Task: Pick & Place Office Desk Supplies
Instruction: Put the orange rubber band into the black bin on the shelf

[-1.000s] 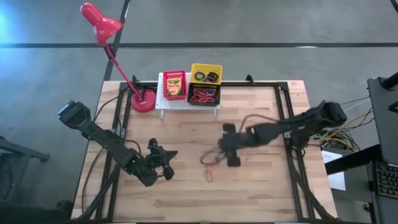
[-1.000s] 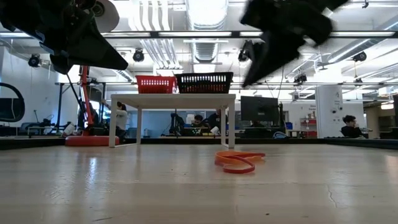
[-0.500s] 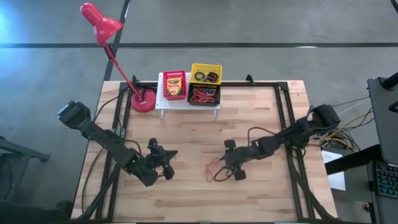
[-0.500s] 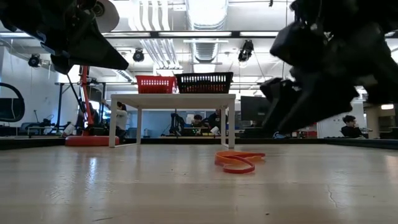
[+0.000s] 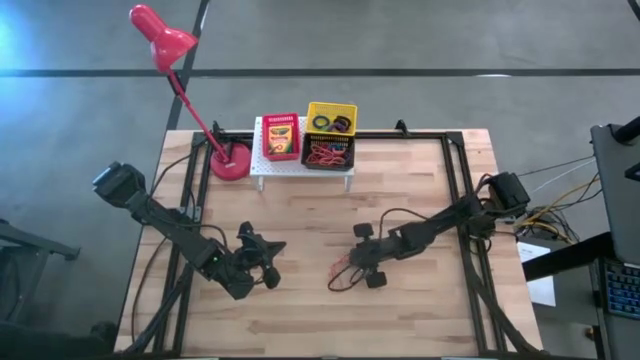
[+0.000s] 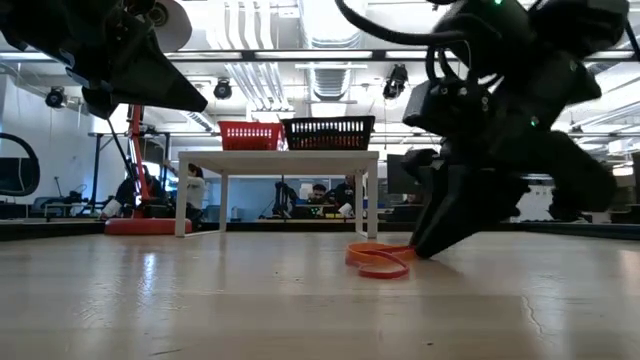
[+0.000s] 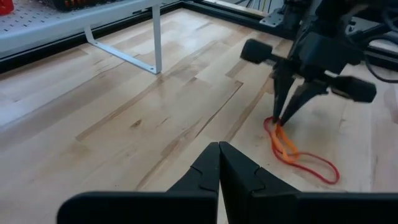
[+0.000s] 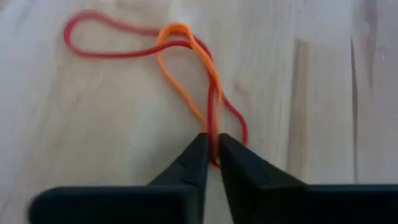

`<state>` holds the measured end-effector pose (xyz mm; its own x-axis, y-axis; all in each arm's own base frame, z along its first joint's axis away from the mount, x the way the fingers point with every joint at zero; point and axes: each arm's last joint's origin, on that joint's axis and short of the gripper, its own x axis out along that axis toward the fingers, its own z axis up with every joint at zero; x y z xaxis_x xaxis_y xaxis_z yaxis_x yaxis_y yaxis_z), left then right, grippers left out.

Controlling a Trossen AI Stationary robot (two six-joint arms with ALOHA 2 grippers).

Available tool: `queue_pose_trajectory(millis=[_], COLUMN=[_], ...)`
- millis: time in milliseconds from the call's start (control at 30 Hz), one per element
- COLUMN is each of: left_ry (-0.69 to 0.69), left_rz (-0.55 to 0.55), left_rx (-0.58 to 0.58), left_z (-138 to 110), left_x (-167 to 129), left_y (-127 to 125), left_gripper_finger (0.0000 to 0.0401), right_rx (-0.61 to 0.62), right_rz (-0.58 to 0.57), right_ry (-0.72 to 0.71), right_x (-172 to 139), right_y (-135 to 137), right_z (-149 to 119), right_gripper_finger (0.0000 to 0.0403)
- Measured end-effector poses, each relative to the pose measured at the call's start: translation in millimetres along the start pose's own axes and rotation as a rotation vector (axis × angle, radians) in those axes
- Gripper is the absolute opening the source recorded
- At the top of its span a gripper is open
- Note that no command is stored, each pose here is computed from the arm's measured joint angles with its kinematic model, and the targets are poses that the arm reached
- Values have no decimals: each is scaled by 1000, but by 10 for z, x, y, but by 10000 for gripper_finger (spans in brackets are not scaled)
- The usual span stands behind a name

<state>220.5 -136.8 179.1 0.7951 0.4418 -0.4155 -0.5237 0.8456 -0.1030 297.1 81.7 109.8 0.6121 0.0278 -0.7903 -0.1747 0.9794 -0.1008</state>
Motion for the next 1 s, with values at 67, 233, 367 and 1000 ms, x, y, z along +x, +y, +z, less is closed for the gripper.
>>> queue_pose_trajectory(millis=[67, 233, 367, 1000], left_ry=[1, 0, 0, 3], left_rz=[1, 0, 0, -1], left_rx=[2, -1, -1, 2], left_z=[-1, 0, 0, -2], left_x=[0, 0, 0, 0], left_y=[1, 0, -1, 1], left_gripper_finger=[8, 8, 8, 8], right_rx=[-7, 6, 28, 76], right_rz=[-1, 40, 85, -103], right_ry=[51, 94, 120, -104], right_x=[-63, -366, -624, -718], right_y=[-8, -26, -41, -128], right_z=[33, 335, 610, 990], right_gripper_finger=[18, 13, 13, 13])
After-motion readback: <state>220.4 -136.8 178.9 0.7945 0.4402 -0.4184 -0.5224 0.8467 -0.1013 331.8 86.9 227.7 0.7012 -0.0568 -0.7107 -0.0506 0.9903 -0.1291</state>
